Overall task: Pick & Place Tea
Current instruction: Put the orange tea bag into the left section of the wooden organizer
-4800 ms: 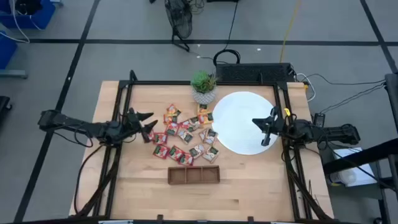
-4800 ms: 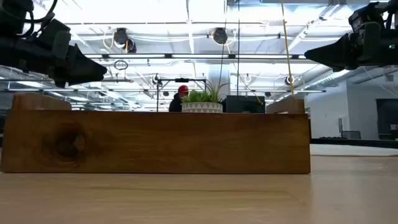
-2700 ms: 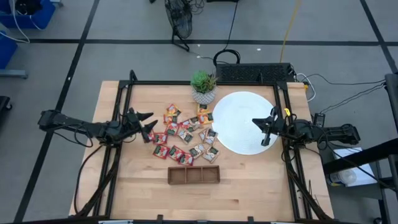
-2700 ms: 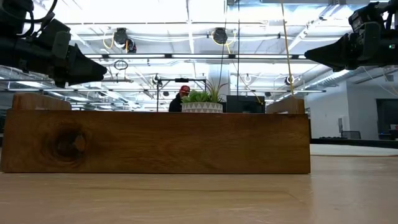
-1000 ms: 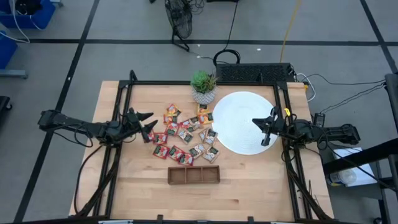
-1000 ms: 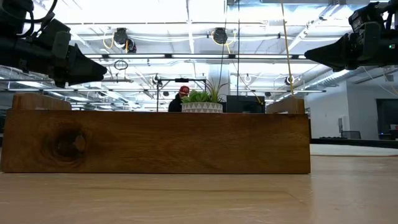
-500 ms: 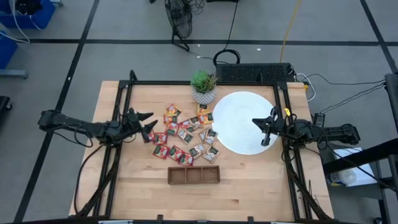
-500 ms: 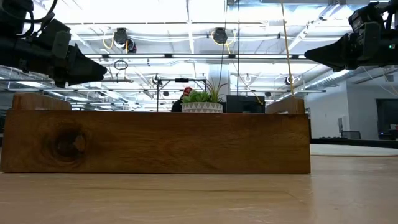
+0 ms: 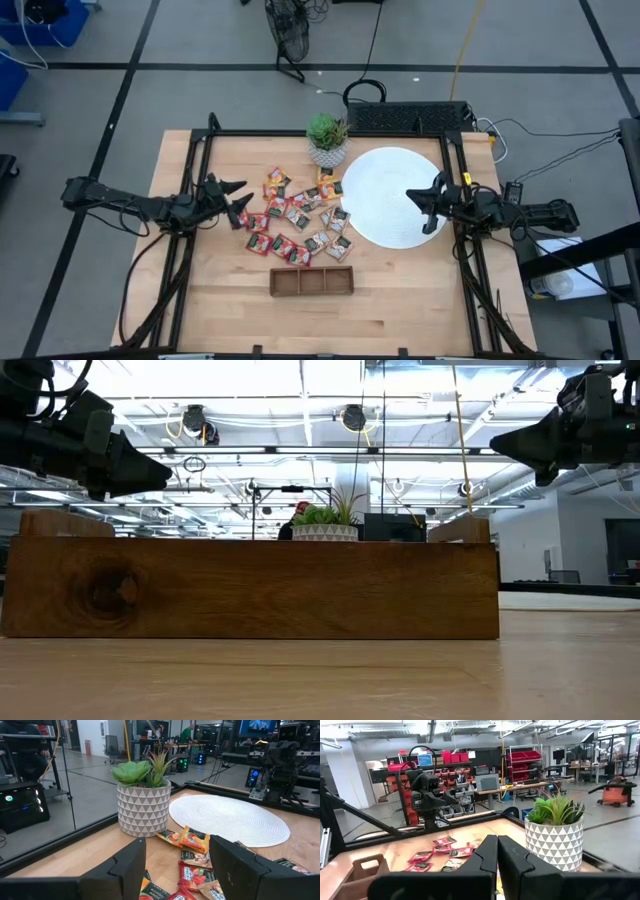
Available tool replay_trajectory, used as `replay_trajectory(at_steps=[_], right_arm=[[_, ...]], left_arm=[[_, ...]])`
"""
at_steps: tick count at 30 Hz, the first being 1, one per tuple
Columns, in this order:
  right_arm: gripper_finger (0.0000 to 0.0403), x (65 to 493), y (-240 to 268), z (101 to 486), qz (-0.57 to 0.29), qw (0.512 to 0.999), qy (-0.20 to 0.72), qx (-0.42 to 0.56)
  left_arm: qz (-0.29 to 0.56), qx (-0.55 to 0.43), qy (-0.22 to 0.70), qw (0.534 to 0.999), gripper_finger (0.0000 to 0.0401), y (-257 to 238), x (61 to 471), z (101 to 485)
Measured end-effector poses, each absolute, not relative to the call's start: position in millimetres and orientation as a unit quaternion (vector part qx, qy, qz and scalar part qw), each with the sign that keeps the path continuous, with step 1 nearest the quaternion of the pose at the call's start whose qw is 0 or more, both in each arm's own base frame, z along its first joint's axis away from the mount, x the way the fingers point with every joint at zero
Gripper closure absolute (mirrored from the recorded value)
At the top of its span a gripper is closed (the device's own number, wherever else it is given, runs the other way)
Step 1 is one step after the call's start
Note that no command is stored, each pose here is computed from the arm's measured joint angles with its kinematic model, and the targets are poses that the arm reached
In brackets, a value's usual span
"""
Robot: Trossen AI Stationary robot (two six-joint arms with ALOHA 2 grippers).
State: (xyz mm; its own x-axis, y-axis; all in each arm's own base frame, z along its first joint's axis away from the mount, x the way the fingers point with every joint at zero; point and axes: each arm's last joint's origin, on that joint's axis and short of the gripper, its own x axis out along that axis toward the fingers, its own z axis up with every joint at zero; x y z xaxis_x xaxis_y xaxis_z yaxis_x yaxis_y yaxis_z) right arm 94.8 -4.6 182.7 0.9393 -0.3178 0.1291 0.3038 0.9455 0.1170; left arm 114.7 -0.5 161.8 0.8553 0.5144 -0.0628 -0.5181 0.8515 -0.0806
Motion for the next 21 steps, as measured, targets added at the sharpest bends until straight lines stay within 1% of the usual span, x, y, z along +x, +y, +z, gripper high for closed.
replay_trajectory(at_steps=[6,8,10,12,13,16,18,21], right_arm=[[0.0403,94.6,-4.9,183.5,-0.167,0.983,-0.065,-0.030],[0.0403,94.8,-7.2,187.5,-0.207,0.975,-0.086,-0.003],[0.0403,97.5,-11.0,187.5,-0.274,0.957,-0.088,0.036],[0.0402,105.1,-13.5,176.0,-0.324,0.945,-0.030,0.041],[0.0401,110.2,-14.5,171.1,-0.336,0.941,0.003,0.040],[0.0388,131.4,-18.9,174.7,-0.357,0.930,0.059,0.060],[0.0371,152.4,-25.0,180.1,-0.359,0.925,0.099,0.071],[0.0337,191.7,-41.7,185.2,-0.338,0.919,0.184,0.086]], left_arm=[[0.268,-0.047,0.020,0.962,0.0183,-0.4,114.7,161.8],[0.268,-0.047,0.020,0.962,0.0183,-0.5,114.6,161.7],[0.268,-0.047,0.020,0.962,0.0183,-0.5,114.6,161.7],[0.268,-0.047,0.020,0.962,0.0183,-0.5,114.6,161.7],[0.268,-0.047,0.020,0.962,0.0183,-0.4,114.6,161.7],[0.268,-0.047,0.019,0.962,0.0183,-0.4,114.6,161.8],[0.268,-0.047,0.020,0.962,0.0183,-0.5,114.6,161.7],[0.268,-0.047,0.020,0.962,0.0183,-0.4,114.6,161.7]])
